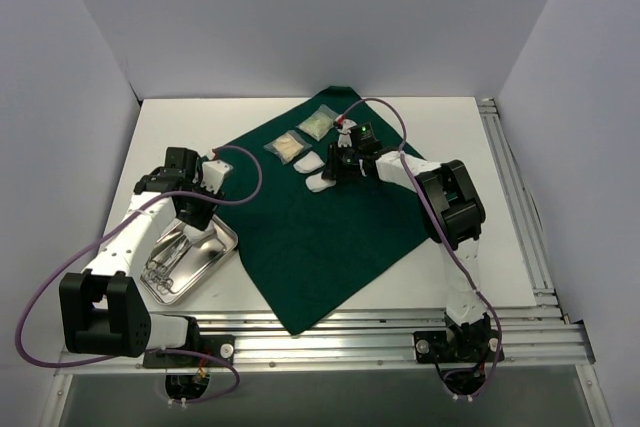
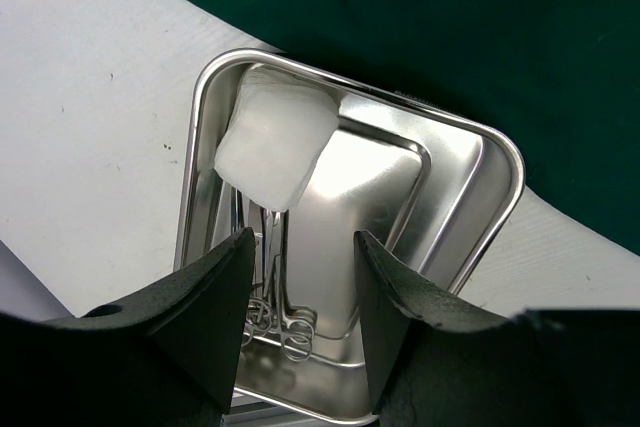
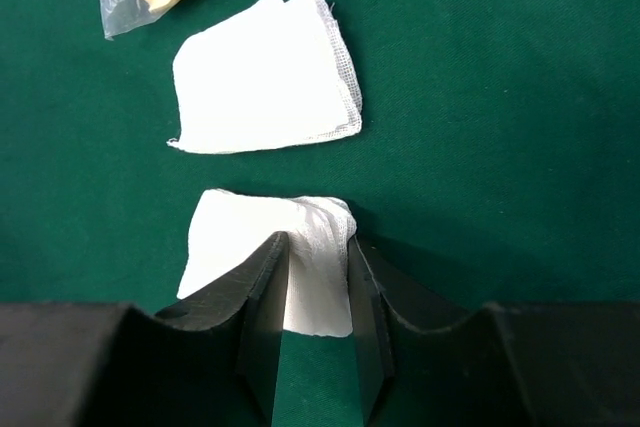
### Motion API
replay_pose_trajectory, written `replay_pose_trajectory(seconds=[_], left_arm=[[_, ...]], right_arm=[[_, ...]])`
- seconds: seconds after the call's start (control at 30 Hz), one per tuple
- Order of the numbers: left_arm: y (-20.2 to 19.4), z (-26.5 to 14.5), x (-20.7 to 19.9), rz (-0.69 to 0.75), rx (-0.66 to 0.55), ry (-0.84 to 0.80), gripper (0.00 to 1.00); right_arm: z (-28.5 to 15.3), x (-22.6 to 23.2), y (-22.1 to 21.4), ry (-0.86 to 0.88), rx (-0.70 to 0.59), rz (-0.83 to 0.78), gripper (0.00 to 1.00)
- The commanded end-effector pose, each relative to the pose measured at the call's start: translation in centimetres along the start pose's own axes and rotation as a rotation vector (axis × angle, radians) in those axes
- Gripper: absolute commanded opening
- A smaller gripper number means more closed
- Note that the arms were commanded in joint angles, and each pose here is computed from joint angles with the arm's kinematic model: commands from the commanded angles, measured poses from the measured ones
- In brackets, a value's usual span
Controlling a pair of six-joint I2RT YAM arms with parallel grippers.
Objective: Prepare the surgical pack
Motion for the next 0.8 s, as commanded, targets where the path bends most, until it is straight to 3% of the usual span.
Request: replay_pose_trajectory(seconds=[0.0, 0.17, 0.27, 0.77], left_arm=[[0.9, -1.2, 0.8, -0.004, -0.042, 0.042, 0.54], [0.9, -1.2, 0.9, 0.001, -0.04, 0.049, 0.54], [0.8, -1.2, 1.0, 0.005, -0.034, 0.057, 0.54], [1.0, -1.8, 1.5, 0.019, -0.045, 0.087, 0.53]], right_arm=[[0.1, 0.4, -2.8, 0.016, 0.1, 0.031, 0.26], [0.2, 0.7, -2.7, 0.029, 0.096, 0.021, 0.06], [-0.5, 1.5, -1.9, 0.052, 0.077, 0.003, 0.0], [-6.5, 9.7, 4.3, 0.208, -0.083, -0.167, 0.0]])
Point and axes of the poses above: each gripper's point midway between its finger pads, its own z axis out along the fingers, its own x axis along the line the jaws close on, y = z × x, the point moved 6 cm from there along -z, back along the fingers, and after that the axes turned 5 degrees about z, right-handed, at the moved point
